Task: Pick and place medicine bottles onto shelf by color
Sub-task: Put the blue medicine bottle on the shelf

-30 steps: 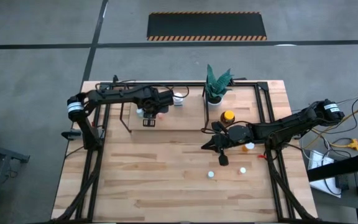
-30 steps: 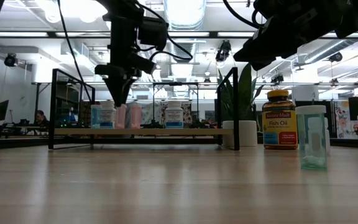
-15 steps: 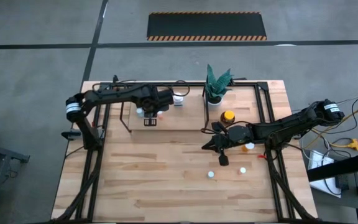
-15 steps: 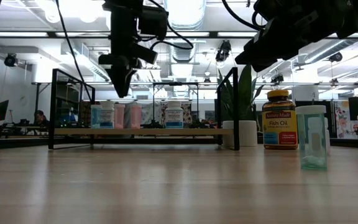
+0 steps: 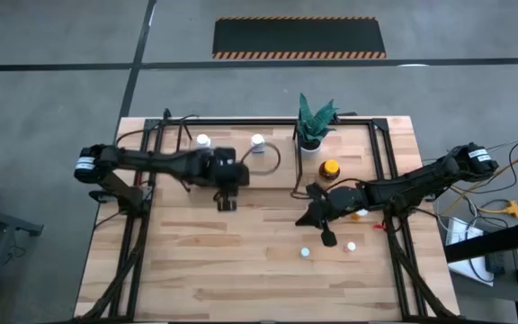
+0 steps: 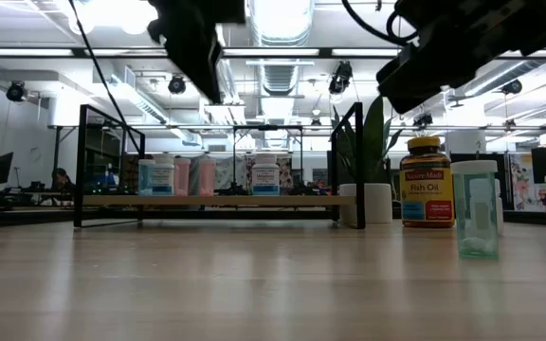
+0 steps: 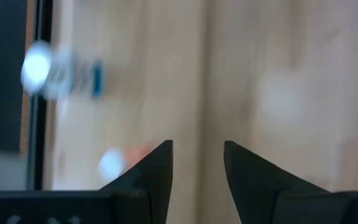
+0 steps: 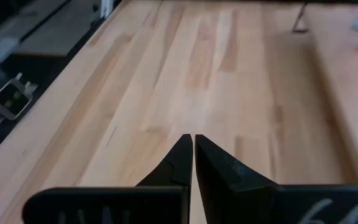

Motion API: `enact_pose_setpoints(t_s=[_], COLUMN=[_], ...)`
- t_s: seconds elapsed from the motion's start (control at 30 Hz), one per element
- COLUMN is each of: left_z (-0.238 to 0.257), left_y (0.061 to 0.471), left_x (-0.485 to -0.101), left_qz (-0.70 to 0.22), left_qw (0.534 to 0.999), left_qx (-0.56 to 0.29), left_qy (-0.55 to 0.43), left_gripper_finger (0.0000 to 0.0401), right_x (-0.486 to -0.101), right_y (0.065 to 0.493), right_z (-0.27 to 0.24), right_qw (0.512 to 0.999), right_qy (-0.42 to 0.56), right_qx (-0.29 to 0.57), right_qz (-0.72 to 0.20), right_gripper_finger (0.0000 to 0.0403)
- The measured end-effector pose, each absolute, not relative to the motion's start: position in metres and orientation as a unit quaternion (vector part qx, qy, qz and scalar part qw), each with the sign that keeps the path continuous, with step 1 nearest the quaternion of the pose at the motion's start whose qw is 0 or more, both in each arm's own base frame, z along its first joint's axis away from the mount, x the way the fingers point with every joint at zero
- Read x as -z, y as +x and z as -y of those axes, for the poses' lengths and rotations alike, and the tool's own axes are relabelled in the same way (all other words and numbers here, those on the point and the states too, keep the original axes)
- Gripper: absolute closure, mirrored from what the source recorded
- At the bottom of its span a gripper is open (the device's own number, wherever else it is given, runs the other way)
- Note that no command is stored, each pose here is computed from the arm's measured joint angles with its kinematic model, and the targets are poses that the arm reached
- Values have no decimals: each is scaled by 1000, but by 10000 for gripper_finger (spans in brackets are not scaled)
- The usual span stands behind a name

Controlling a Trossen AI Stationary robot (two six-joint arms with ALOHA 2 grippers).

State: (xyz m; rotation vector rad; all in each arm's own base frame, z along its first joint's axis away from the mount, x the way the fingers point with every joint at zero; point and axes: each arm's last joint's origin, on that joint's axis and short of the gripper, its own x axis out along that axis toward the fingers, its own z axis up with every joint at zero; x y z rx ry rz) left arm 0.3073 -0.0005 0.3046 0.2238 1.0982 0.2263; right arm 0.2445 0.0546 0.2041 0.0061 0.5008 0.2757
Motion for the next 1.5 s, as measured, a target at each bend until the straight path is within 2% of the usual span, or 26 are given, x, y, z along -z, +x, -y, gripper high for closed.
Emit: enact_pose_setpoints(t_s=[0.2,0.4,0.57,0.67,0.97,1.1,1.3,1.5], left_z=[51,89,106,110,110,110,109,109], left_y=[309,302,293,289,286,286,285,282], left_x=[-309,-307,-302,-301,-302,-301,-303,-305], left_qz=[-393,-303,-255,-236,-223,-225,-223,-221], left_qw=[909,941,954,959,958,955,956,956], left_qx=[-40,19,28,21,17,10,10,12], left_qy=[130,151,152,156,180,191,191,194], left_gripper_finger=[276,276,276,276,276,276,276,276], right_x=[-215,-230,-235,-234,-217,-208,-197,-187], right_y=[243,237,235,233,242,254,271,287], right_z=[-76,-96,-105,-107,-116,-129,-138,-149], right_qw=[948,938,937,935,921,902,843,820], right_qy=[-19,-67,-48,-23,2,-11,-18,-38], right_qx=[-158,-135,-142,-137,-122,-120,-71,-72], right_qz=[-276,-314,-316,-327,-371,-414,-532,-566], right_gripper_finger=[394,394,389,364,212,169,160,182])
